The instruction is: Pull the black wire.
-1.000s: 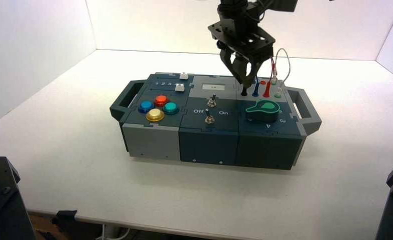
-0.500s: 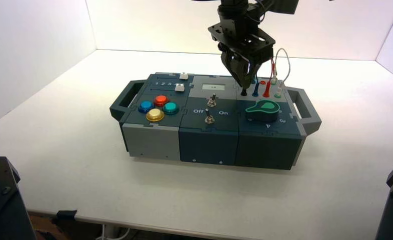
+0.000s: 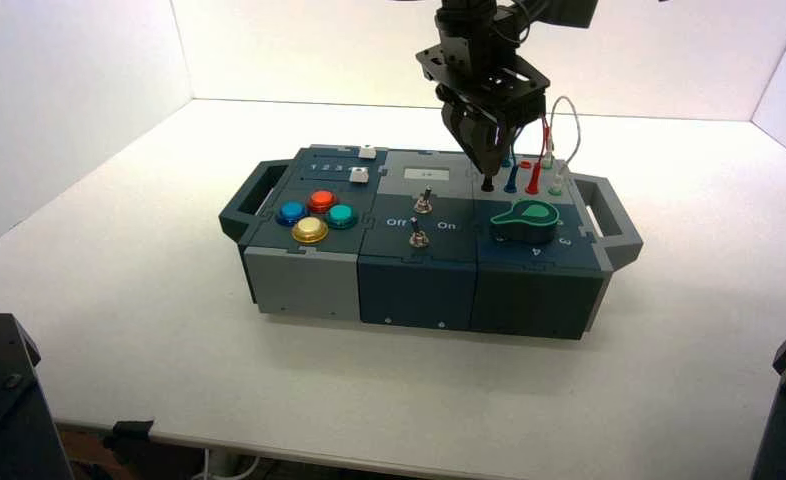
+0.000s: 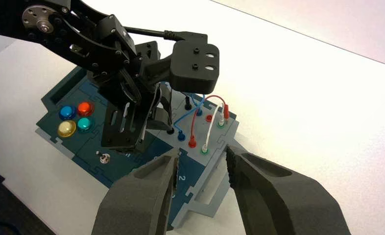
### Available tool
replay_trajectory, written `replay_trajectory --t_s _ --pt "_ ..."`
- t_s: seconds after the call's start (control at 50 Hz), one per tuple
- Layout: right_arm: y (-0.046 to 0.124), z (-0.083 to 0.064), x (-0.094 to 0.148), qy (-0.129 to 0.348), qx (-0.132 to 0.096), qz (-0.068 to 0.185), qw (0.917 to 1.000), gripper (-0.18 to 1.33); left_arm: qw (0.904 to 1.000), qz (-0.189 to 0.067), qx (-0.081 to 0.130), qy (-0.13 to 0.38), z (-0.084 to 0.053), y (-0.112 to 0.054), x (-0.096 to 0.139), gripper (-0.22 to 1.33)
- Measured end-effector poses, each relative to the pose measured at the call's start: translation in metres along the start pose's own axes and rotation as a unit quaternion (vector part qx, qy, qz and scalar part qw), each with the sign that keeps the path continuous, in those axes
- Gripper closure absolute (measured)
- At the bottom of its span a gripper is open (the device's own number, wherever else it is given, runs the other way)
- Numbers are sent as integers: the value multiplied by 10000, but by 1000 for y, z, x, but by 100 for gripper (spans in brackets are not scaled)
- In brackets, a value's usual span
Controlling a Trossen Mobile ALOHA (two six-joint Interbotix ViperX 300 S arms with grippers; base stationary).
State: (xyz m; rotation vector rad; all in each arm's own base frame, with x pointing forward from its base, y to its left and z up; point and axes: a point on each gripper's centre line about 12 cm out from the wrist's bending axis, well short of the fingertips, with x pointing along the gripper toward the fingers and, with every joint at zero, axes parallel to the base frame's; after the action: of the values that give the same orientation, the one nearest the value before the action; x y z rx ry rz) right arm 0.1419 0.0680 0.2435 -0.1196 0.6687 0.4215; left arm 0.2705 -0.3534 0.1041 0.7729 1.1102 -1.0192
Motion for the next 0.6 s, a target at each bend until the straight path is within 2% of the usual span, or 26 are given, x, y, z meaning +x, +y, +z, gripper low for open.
replay_trajectory --t_s 0.2,0.32,0.6 --pt "0 0 0 15 5 -6 10000 14 10000 29 17 -62 2 0 -6 109" --pt "0 0 0 8 0 0 10000 14 9996 123 48 -264 8 3 -24 110" --pt "0 0 0 0 5 -6 10000 14 9997 114 64 -186 6 3 -26 111"
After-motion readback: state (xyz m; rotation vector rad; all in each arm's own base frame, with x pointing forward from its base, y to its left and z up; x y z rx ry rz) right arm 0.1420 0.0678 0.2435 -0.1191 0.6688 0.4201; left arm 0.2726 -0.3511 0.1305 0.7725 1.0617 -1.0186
